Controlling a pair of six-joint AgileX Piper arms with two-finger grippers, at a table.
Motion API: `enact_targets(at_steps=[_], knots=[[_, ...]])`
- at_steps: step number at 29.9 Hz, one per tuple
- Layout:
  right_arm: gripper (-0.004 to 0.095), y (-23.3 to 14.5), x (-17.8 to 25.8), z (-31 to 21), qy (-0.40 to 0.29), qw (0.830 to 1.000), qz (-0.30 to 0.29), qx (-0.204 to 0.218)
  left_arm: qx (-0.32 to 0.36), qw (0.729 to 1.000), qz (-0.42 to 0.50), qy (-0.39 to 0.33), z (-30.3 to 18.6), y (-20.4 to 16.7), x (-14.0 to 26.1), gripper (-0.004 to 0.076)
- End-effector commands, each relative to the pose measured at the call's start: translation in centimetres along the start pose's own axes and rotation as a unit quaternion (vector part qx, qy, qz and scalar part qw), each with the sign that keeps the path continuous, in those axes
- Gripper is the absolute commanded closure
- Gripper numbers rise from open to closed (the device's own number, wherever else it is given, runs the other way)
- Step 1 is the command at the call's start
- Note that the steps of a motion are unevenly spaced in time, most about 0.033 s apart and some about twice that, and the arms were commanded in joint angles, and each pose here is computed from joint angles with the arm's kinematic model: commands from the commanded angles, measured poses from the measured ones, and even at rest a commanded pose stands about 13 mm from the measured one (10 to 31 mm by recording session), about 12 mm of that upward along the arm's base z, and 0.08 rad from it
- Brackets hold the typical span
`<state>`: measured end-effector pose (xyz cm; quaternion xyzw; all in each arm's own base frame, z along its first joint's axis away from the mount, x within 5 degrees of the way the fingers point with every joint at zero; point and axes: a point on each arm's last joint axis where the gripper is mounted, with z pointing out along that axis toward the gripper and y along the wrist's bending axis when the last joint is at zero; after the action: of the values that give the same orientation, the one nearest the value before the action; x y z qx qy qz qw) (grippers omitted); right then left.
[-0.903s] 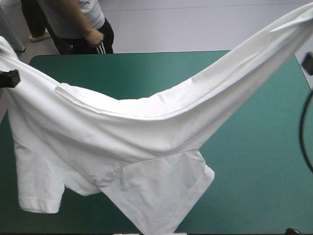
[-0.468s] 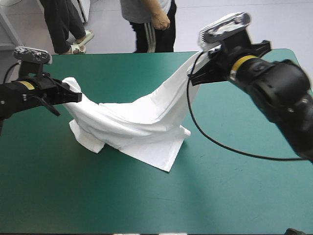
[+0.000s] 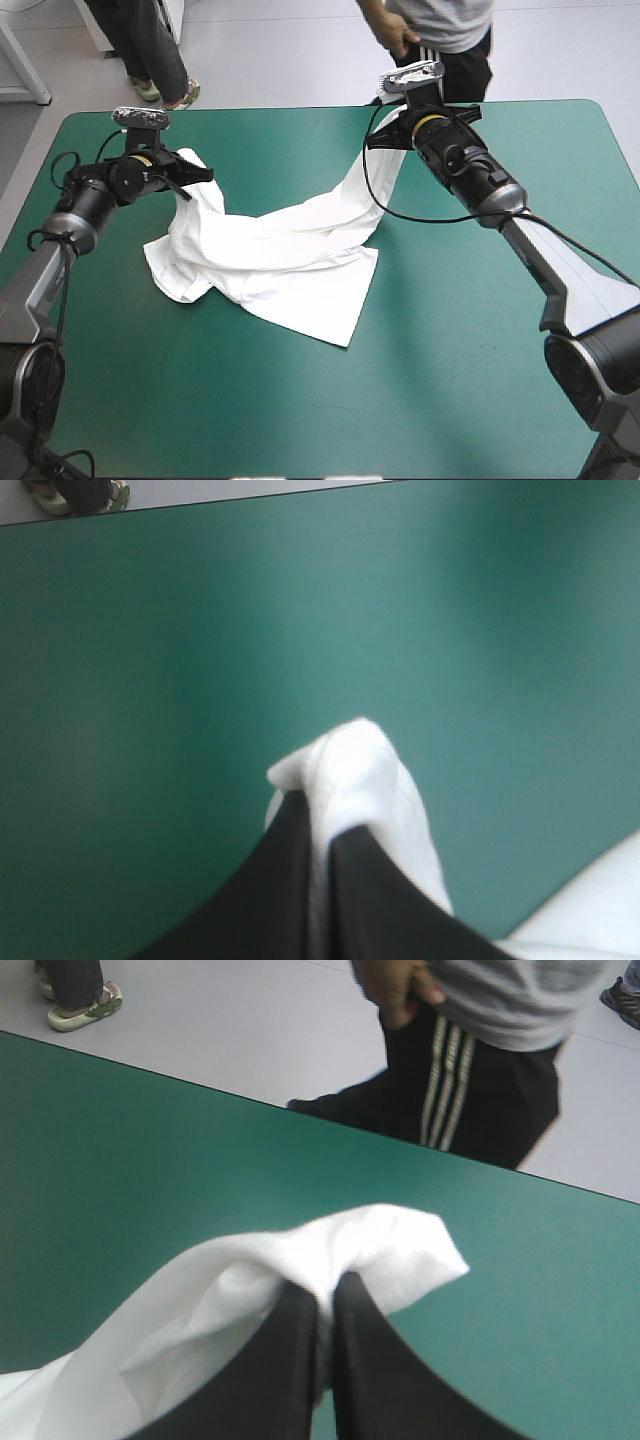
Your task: Fold the cloth
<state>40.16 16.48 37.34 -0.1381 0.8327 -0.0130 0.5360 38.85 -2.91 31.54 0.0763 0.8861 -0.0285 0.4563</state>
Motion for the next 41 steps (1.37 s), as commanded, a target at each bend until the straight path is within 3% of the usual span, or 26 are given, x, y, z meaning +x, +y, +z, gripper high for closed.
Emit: enact_targets(at_steps=[1, 4, 6, 8, 10, 11, 16, 21, 26, 32, 41], knots=[[0.0914, -0.5, -1.9, -0.5, -0.066, 0.998, 0.006, -0.009, -0.012, 0.997, -0.014, -0.076, 0.5, 0.2, -1.8, 0.0672], [0.0743, -0.4, -1.1, 0.7, -0.042, 0.998, 0.048, -0.020, -0.012, 0.998, -0.017, -0.066, 2.0, 0.3, -1.2, 0.0448], [0.0491, -0.6, -0.9, 0.8, -0.034, 0.997, 0.066, -0.027, -0.010, 0.998, -0.020, -0.062, 2.3, 0.3, -1.3, 0.0235], [0.0226, -0.9, -1.1, 0.3, -0.029, 0.997, 0.066, -0.020, -0.009, 0.999, -0.001, -0.050, 1.9, 0.3, -1.6, 0.0097], [0.0060, -1.4, -1.4, -0.8, -0.023, 0.998, 0.057, -0.004, -0.005, 0.999, 0.018, -0.033, 0.4, 0.2, -2.7, 0.0050], [0.0032, -1.7, -1.8, -1.6, -0.024, 0.998, 0.057, 0.001, -0.002, 0.999, 0.022, -0.027, -0.5, 0.1, -3.3, 0.0053], [0.0074, -4.0, -2.9, -6.4, -0.001, 0.998, 0.034, 0.059, 0.015, 1.000, 0.016, 0.011, -6.8, -0.4, -6.3, 0.0064], [0.0099, -5.9, -2.7, -9.7, 0.050, 0.993, 0.013, 0.105, 0.000, 0.997, 0.016, 0.077, -10.7, -0.3, -5.8, 0.0090], [0.0100, -7.4, -1.2, -9.9, 0.120, 0.990, 0.022, 0.076, -0.038, 0.975, 0.026, 0.217, -11.5, 0.7, -2.9, 0.0092], [0.0111, -8.4, 0.7, -9.0, 0.170, 0.983, 0.049, 0.044, -0.059, 0.952, -0.019, 0.298, -9.7, 2.6, 1.4, 0.0092], [0.0237, -8.5, 0.9, -8.9, 0.180, 0.982, 0.049, 0.042, -0.043, 0.940, -0.093, 0.326, -3.7, 4.5, 6.2, 0.0108]])
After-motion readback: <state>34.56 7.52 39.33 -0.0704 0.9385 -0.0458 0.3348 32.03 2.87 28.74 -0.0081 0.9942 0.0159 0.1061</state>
